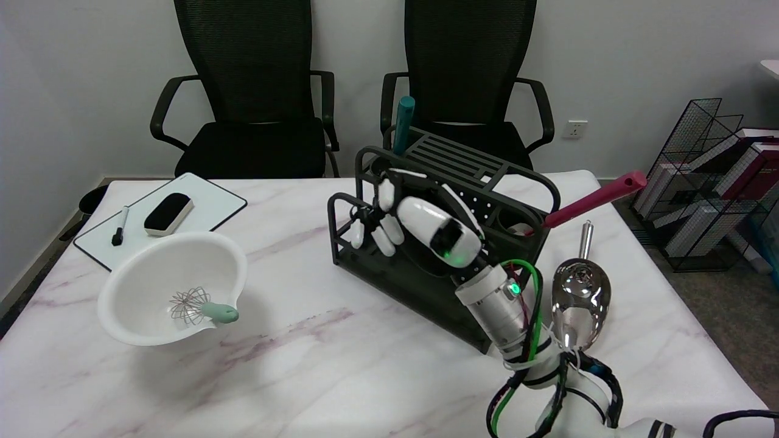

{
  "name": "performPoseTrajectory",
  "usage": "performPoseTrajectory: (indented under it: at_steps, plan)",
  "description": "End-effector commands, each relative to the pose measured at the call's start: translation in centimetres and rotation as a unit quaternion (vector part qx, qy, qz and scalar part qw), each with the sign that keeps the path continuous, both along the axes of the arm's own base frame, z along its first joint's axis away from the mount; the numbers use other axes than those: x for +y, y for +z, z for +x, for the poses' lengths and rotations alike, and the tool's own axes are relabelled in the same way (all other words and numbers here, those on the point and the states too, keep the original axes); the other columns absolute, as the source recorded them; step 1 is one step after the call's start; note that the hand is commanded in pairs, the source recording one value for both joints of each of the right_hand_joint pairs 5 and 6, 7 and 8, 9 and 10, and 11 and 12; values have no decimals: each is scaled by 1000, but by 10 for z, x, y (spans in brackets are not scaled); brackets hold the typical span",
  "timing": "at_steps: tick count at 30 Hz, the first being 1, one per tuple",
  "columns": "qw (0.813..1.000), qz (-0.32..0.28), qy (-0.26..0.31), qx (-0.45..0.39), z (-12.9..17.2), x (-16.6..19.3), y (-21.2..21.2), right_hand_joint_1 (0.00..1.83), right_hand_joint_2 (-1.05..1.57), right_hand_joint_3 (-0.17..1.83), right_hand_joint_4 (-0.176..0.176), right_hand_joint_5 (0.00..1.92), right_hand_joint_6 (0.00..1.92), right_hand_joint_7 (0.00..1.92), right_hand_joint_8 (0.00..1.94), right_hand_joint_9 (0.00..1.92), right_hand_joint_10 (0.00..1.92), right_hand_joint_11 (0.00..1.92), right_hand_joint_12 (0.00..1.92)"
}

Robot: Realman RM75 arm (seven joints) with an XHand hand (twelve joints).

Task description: Pick up the pink sponge bottle brush.

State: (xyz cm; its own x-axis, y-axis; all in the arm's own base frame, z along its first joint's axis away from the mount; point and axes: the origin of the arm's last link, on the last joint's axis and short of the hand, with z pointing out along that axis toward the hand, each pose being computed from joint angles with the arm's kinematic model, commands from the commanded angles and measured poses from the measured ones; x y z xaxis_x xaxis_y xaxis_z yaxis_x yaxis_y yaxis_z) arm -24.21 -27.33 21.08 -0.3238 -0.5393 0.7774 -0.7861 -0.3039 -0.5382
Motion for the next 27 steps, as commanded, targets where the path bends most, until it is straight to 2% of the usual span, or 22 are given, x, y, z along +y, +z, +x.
performPoseTrajectory:
  at_steps: [1, 3, 8, 14, 23, 27]
  plan:
    - [987, -154, 43, 14, -44, 83, 51, 936, 535, 1415, 0, 1095, 1095, 1186, 1186, 1078, 1078, 831, 831]
    - [975, -220, 27, 15, -57, 106, 66, 932, 514, 1387, 0, 1057, 1057, 1148, 1148, 1049, 1049, 800, 800]
    - [955, -294, 19, 18, -73, 142, 91, 918, 462, 1262, 0, 991, 991, 1100, 1100, 1021, 1021, 774, 774]
    - [942, -334, 34, 30, -81, 160, 111, 902, 472, 1117, 0, 938, 938, 1078, 1078, 1011, 1011, 789, 789]
    - [901, -434, -11, 11, -96, 176, 151, 895, 466, 1100, 0, 918, 918, 1063, 1063, 1022, 1022, 888, 888]
    - [894, -449, -10, -2, -97, 174, 165, 897, 463, 1072, 0, 904, 904, 1066, 1066, 1045, 1045, 936, 936]
